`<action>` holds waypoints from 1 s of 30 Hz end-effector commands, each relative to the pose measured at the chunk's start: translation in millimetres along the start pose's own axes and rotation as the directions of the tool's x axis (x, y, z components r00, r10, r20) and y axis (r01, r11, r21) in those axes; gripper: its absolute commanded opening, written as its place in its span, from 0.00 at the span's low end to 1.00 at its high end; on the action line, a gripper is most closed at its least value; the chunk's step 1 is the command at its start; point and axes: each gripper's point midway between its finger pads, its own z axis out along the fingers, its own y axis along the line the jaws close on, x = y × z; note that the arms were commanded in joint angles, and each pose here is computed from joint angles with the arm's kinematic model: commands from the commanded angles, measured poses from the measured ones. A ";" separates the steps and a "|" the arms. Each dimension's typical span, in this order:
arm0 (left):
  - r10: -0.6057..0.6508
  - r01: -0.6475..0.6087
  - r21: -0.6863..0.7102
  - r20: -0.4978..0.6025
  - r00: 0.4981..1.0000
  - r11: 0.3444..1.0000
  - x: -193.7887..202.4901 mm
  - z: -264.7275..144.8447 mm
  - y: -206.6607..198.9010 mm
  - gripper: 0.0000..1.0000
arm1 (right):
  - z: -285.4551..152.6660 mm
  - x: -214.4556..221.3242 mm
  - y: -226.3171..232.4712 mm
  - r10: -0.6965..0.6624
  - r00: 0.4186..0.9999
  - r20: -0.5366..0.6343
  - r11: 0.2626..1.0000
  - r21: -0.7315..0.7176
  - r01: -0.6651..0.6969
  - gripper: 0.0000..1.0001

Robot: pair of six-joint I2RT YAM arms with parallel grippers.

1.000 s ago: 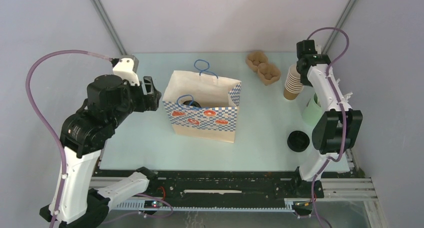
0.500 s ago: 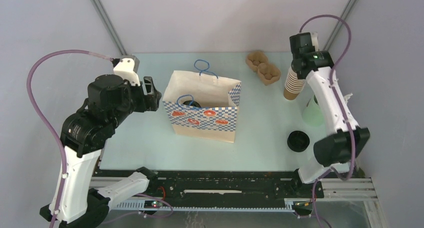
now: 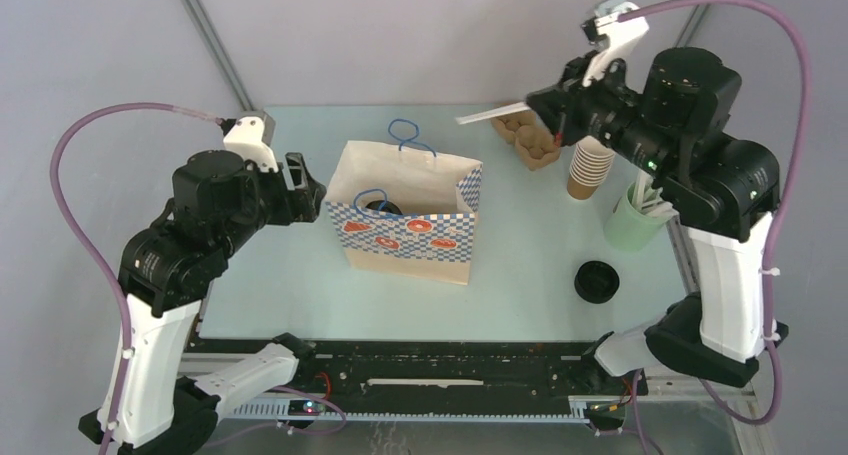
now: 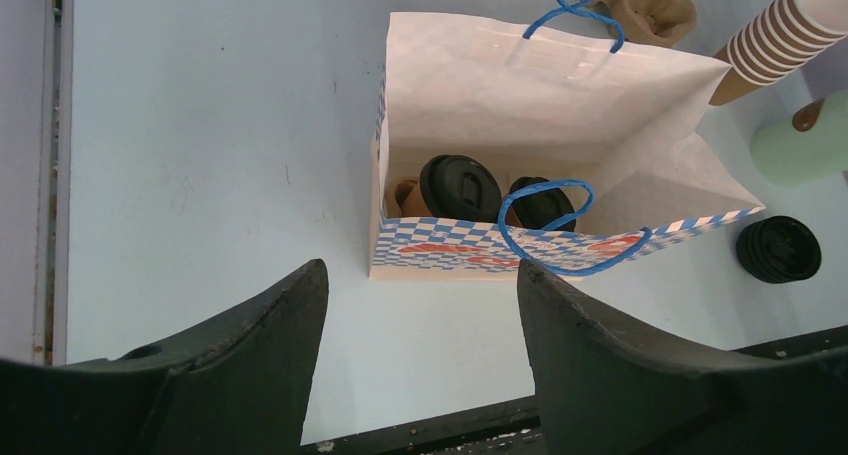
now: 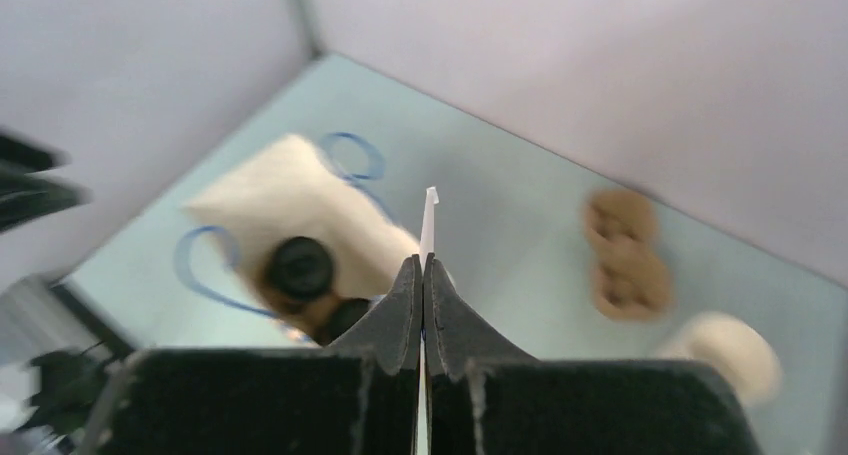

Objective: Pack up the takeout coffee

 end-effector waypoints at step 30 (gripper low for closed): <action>-0.058 0.058 0.004 0.042 0.997 0.998 -3.3 -29.1 5.8 0.74 | 189.2 114.5 121.2 -0.362 0.884 -0.295 0.919 0.043 0.391 0.98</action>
